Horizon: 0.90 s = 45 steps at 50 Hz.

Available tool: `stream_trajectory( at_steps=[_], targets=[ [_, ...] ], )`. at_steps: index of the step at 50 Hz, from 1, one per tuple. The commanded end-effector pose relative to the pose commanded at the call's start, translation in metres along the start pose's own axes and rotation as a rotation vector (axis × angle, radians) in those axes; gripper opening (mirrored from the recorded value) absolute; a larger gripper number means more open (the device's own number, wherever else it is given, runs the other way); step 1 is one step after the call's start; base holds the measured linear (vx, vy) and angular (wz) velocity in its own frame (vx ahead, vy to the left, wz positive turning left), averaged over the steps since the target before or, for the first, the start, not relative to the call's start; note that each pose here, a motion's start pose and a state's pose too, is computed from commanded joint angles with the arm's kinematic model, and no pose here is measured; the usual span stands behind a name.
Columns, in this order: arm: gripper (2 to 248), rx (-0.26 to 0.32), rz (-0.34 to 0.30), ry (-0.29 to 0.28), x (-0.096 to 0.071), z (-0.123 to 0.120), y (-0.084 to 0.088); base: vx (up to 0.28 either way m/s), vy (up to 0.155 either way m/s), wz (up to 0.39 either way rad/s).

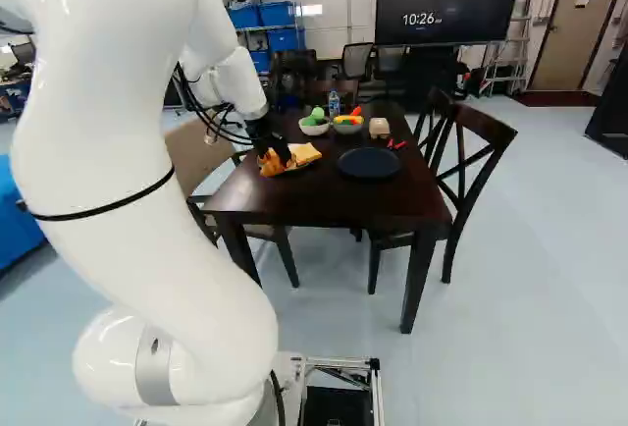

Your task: Move the croissant to the empty plate

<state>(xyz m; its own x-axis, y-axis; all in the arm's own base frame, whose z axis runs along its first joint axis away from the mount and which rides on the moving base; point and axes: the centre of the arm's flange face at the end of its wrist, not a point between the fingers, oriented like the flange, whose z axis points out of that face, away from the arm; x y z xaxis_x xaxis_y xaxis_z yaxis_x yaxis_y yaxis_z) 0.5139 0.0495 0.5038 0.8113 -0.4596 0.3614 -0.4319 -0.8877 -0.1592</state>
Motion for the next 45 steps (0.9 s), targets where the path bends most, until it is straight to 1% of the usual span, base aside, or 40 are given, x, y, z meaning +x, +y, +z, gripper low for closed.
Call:
stream_trajectory(
  at_steps=[8,15,37,45],
  targets=[
    [127,0.000,0.025,0.024,0.015,-0.007,0.008,0.000,0.000,0.000],
    [127,-0.009,0.030,0.048,0.027,-0.014,0.018,0.000,0.000,0.000],
    [127,-0.065,0.034,0.108,0.058,-0.039,0.052,0.000,0.000,0.000],
    [127,-0.089,0.045,0.108,0.072,-0.035,0.062,0.000,0.000,0.000]
  ],
)
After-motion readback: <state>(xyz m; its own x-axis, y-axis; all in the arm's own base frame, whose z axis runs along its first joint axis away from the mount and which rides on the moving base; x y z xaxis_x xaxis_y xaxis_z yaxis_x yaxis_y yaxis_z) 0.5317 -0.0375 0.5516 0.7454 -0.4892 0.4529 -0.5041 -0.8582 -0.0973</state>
